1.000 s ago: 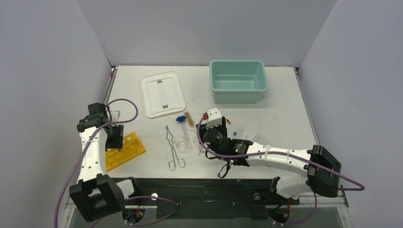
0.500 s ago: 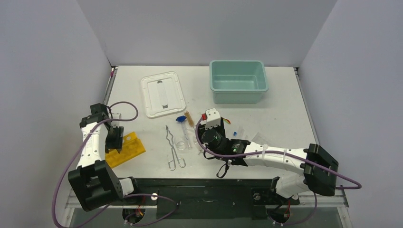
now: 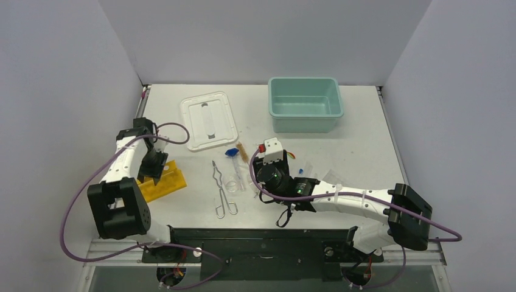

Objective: Organize the chemistry lab equipment
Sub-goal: Move the test tube rack to the center of the board.

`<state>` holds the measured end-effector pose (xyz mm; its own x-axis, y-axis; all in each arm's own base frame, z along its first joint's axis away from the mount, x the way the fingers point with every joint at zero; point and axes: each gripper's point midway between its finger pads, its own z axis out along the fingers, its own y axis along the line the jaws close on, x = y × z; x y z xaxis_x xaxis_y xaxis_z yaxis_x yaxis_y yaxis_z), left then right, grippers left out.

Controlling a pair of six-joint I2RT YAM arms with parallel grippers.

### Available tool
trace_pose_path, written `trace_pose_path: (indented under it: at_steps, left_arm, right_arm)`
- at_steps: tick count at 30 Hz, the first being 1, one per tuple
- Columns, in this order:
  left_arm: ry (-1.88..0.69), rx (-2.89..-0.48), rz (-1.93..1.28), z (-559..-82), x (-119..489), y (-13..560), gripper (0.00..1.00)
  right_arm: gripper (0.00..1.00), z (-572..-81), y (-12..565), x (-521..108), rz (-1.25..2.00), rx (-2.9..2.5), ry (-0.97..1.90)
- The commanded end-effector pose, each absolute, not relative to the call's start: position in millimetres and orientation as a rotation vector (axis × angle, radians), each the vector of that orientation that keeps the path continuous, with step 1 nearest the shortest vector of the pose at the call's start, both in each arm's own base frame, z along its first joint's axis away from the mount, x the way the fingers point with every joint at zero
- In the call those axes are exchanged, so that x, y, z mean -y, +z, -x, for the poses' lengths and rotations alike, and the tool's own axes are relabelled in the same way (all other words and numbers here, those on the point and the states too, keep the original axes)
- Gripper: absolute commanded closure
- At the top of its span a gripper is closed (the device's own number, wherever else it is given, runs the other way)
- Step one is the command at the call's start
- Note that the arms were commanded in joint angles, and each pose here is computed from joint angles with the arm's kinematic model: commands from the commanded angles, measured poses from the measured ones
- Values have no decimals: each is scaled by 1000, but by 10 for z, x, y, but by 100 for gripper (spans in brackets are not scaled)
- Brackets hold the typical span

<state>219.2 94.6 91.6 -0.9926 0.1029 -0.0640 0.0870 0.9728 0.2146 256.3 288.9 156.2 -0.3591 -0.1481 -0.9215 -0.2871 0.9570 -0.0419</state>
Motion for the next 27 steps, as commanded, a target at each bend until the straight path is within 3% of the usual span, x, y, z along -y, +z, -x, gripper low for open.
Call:
trace_pose_path:
  at_steps: [1,13,18,24,27]
  left_arm:
    - [-20,-2916,-290,-2780,-262,583,54]
    - [-186,-2870,-597,-3050,779,496,53]
    - [-253,-2789,-622,-3153,1052,1033,48]
    - [-162,-2597,-368,-3260,748,1925,28]
    - [-141,-2577,-123,-3233,325,2028,27]
  right_arm:
    - [45,-2618,1730,-2772,223,-1911,141]
    - [45,-2622,1685,-2238,109,-1909,87]
    - [45,-2639,1648,-2141,87,-1913,87]
    - [46,-2653,1644,-2249,111,-1915,122]
    - [46,-2651,1635,-2284,119,-1914,138]
